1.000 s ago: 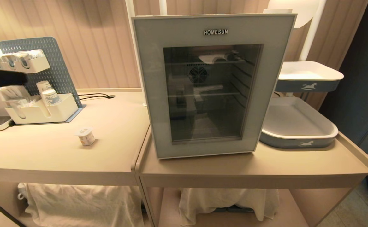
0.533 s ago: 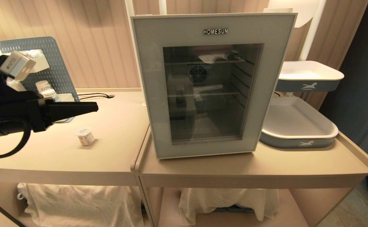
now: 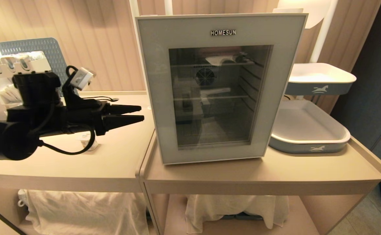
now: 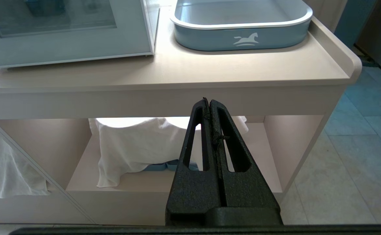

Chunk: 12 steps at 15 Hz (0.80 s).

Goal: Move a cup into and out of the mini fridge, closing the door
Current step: Open the freezer door

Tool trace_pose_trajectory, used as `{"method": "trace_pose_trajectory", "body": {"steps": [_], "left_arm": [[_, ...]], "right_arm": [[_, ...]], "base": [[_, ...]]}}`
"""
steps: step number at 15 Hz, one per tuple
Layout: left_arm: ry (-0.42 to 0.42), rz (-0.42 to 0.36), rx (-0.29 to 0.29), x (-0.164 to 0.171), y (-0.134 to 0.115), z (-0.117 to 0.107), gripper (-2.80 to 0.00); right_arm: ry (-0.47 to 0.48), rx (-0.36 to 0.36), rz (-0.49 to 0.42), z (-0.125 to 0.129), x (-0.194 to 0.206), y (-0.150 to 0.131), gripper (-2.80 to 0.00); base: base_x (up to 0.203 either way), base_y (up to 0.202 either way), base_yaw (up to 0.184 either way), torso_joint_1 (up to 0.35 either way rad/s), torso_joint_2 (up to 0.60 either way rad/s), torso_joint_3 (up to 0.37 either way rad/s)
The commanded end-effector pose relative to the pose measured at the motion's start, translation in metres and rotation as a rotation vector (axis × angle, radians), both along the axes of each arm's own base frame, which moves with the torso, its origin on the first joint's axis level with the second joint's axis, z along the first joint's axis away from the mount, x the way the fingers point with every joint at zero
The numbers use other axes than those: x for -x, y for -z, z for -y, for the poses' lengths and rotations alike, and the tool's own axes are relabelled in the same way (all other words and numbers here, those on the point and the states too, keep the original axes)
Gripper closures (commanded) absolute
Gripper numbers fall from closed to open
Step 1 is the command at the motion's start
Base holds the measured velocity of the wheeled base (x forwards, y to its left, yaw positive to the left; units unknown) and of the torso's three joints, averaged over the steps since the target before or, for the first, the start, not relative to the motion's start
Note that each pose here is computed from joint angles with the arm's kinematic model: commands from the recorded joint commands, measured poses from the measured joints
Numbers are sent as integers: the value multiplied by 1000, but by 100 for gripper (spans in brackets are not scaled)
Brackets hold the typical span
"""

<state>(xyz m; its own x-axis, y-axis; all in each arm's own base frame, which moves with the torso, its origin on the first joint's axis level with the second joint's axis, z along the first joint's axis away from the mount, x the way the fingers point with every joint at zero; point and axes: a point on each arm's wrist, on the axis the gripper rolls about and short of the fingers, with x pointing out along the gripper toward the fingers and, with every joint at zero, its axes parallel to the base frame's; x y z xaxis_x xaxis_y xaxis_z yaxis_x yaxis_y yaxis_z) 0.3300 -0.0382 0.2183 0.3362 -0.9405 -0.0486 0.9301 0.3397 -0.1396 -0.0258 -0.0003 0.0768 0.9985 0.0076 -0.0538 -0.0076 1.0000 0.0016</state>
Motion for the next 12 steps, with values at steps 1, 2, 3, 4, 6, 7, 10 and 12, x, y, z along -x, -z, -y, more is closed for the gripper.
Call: {"method": "trace_pose_trajectory", "body": {"steps": [1,2,3,4,6,7,10,12], "left_arm": [[41,6,1,-19,21,15,-280],[46,26,2,-26,28,19,-280],[47,34,2,-31,32,21,-280],[47,36,2,-34,35,21,-280],[44,33,1,-36,38,20,-280],[41,36,1,-36,37,20,-280],[-1,39,-4,-32,34,18,-280],[-12,38,-5,-21,31,14,-280]], "right_arm": [[0,0,-1,0,0,0,0],[0,0,-1,0,0,0,0],[0,0,-1,0,0,0,0],[0,-1,-1,0,0,0,0],[0,0,-1,0,0,0,0],[0,0,-1,0,0,0,0],[0,0,-1,0,0,0,0],[0,0,-1,0,0,0,0]], "base": [[0,0,0,0,0,0],[0,0,0,0,0,0],[0,0,0,0,0,0],[0,0,0,0,0,0],[0,0,0,0,0,0],[0,0,0,0,0,0],[0,0,0,0,0,0],[0,0,0,0,0,0]]}}
